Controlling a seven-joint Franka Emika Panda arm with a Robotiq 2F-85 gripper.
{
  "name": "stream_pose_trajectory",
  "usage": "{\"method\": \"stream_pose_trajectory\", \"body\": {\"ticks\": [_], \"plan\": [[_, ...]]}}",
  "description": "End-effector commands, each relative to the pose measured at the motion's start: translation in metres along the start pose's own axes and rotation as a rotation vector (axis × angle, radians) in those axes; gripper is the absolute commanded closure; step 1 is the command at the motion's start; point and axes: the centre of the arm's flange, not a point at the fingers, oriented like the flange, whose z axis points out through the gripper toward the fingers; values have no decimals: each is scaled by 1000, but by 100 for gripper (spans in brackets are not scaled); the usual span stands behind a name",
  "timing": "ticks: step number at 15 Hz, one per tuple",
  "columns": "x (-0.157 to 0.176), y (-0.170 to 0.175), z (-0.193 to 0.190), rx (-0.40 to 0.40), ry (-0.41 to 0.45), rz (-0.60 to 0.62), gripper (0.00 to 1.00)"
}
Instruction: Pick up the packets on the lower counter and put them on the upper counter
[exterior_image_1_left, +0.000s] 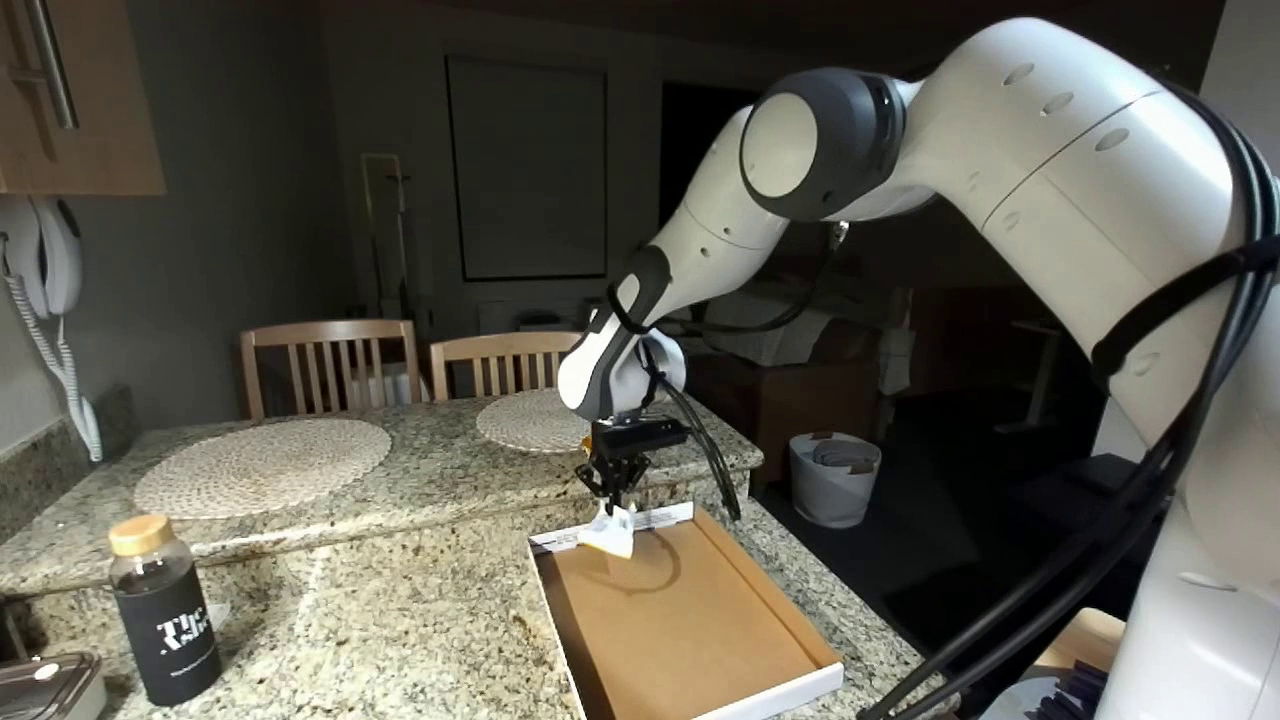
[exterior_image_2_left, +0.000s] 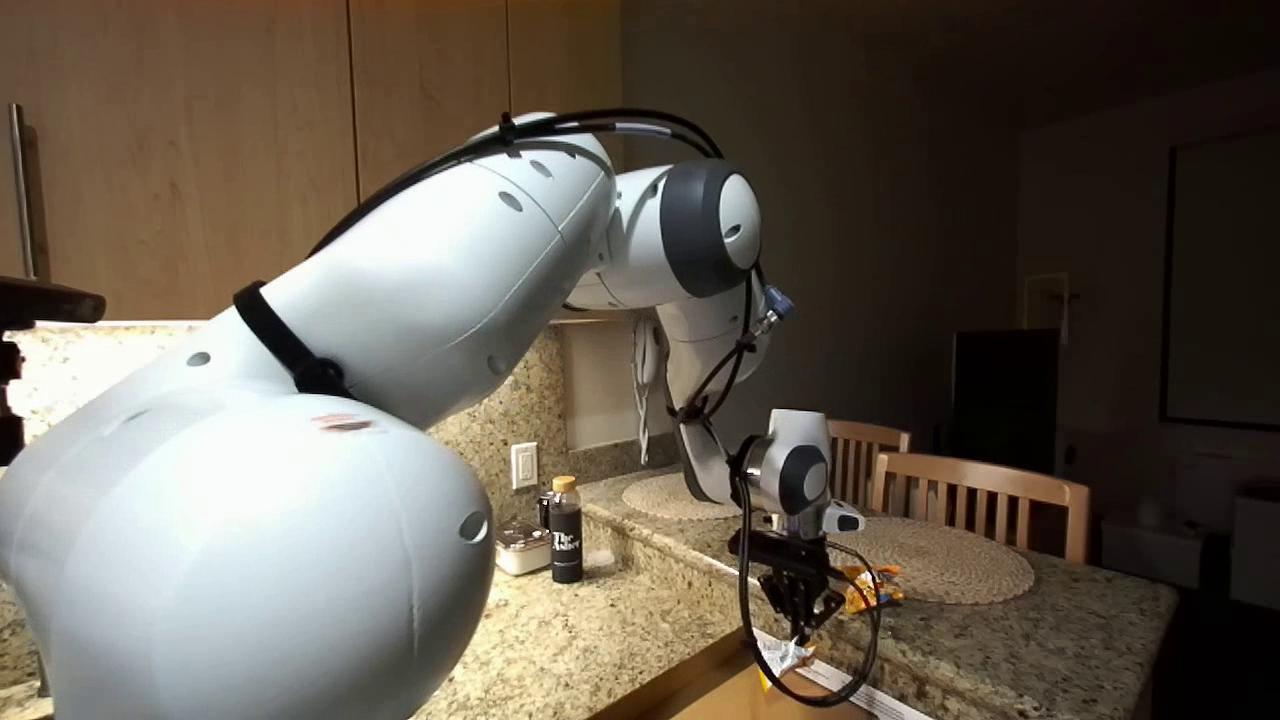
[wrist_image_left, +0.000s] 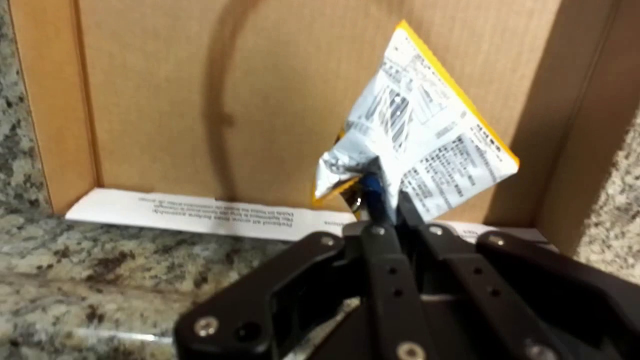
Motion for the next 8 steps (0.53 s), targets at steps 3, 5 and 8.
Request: {"method": "stream_pose_trajectory", "body": {"ticks": [3, 5, 8], "plan": [[-1, -18, -63, 63, 232, 175, 93], [18, -21, -80, 91, 299, 261, 95], [46, -23, -98, 107, 392, 394, 95]]}}
